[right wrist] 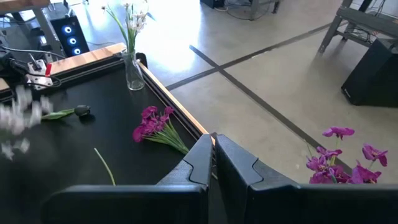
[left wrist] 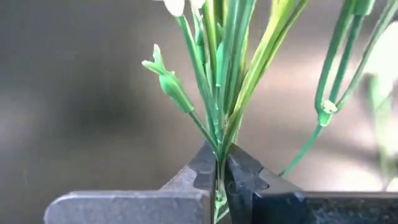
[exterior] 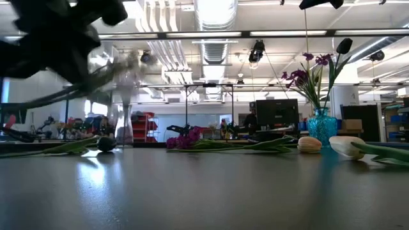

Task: Sort flowers into vase by color
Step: Put the white flowers into the transparent vase

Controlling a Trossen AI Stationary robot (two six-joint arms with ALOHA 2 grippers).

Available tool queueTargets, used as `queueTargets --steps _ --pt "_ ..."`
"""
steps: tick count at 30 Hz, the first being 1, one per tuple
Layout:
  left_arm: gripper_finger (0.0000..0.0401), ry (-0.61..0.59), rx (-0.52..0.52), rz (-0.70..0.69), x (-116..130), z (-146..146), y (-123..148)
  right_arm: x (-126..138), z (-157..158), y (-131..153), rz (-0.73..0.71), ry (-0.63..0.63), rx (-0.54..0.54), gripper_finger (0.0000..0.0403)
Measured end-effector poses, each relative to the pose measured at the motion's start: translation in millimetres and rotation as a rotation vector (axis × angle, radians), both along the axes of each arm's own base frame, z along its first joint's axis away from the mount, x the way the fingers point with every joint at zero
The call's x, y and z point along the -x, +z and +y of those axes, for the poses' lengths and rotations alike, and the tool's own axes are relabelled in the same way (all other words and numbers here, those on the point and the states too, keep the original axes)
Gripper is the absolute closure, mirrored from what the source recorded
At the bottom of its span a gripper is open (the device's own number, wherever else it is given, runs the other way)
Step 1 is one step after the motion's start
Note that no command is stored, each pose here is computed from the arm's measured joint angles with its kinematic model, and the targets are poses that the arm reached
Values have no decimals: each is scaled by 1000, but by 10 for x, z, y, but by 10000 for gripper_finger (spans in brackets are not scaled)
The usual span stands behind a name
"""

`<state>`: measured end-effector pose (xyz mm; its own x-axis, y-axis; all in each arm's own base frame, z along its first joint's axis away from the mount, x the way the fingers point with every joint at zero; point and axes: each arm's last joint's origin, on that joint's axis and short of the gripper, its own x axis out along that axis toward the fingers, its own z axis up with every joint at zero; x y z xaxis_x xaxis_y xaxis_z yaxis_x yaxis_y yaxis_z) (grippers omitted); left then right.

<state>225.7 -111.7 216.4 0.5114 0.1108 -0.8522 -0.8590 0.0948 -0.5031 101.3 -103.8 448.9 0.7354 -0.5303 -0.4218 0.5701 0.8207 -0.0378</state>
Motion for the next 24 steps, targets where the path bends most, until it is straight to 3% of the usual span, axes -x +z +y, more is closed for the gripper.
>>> queueTargets --steps 4,10,17,24 --pt "400 134 -261 -27 95 337 355 -2 -2 2 -2 0 1 390" --pt "400 155 -625 85 92 1011 849 -12 -13 32 -25 0 27 390" --pt "401 199 -913 229 279 1735 1325 -18 -20 53 -35 3 52 390" --pt "401 273 -1134 303 586 2136 1644 -16 -20 55 -25 4 68 390"
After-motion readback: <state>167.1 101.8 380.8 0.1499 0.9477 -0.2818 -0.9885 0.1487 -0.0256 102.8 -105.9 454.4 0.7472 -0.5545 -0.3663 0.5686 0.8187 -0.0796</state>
